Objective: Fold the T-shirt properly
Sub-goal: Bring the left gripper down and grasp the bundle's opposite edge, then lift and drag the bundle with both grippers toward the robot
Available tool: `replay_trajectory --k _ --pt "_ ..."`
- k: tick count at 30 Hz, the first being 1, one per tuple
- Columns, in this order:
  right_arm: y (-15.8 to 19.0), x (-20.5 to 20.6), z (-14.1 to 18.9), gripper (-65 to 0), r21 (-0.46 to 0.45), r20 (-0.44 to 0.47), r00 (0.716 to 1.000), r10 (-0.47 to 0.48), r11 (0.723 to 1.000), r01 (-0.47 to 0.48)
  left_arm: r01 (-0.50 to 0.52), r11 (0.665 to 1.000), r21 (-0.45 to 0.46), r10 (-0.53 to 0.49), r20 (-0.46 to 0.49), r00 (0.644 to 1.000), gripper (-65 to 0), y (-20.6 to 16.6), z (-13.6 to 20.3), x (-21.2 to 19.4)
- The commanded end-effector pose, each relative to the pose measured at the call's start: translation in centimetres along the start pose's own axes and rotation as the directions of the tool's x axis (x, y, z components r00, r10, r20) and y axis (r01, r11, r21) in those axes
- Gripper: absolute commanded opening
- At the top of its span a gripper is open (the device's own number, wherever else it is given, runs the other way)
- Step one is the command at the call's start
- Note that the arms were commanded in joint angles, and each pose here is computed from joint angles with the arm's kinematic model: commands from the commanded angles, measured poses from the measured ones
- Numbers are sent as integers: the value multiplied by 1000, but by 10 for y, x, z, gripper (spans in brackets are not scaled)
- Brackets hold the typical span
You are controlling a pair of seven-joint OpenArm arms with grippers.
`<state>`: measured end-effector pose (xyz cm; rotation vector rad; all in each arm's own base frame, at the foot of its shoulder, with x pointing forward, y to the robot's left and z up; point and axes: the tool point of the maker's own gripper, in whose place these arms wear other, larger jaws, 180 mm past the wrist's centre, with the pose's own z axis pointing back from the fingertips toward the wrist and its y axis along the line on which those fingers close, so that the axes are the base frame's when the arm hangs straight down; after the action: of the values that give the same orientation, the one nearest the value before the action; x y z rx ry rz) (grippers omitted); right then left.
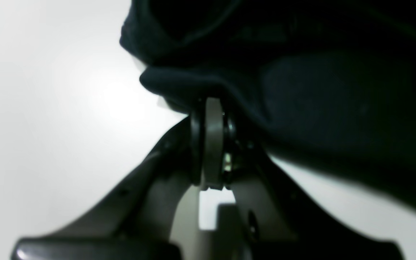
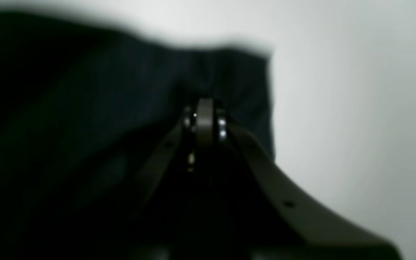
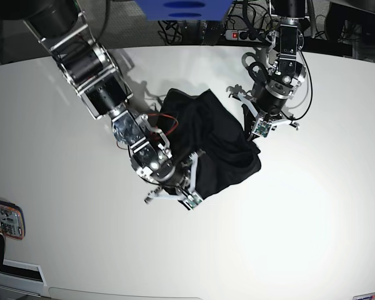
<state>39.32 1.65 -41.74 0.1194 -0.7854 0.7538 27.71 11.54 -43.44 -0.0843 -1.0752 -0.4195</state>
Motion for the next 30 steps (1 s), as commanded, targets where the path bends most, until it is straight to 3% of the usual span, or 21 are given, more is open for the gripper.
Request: replay_trajectory --k 1,10,14,18,23,30 --pt "-7 19 6 -650 -18 50 999 12 1000 -11 17 1000 -4 -17 -37 999 -650 0 -3 -5" --pt "-15 -8 24 -650 -39 44 999 10 999 -8 8 1000 0 -8 -27 1000 -650 14 -37 8" --pt "-26 -26 33 -650 -64 32 999 -16 998 18 75 997 1 -75 -53 996 -650 22 -53 10" --pt "-20 -32 45 -650 -61 45 999 -3 998 6 110 994 -18 -111 -109 988 -650 26 -73 1" --pt "-7 -45 59 -650 -43 9 1000 8 999 -8 98 995 -21 -100 -87 991 -650 26 -89 17" --pt "15 -41 84 -650 -18 45 999 24 1000 -24 93 996 -16 -94 -46 995 -650 28 -103 42"
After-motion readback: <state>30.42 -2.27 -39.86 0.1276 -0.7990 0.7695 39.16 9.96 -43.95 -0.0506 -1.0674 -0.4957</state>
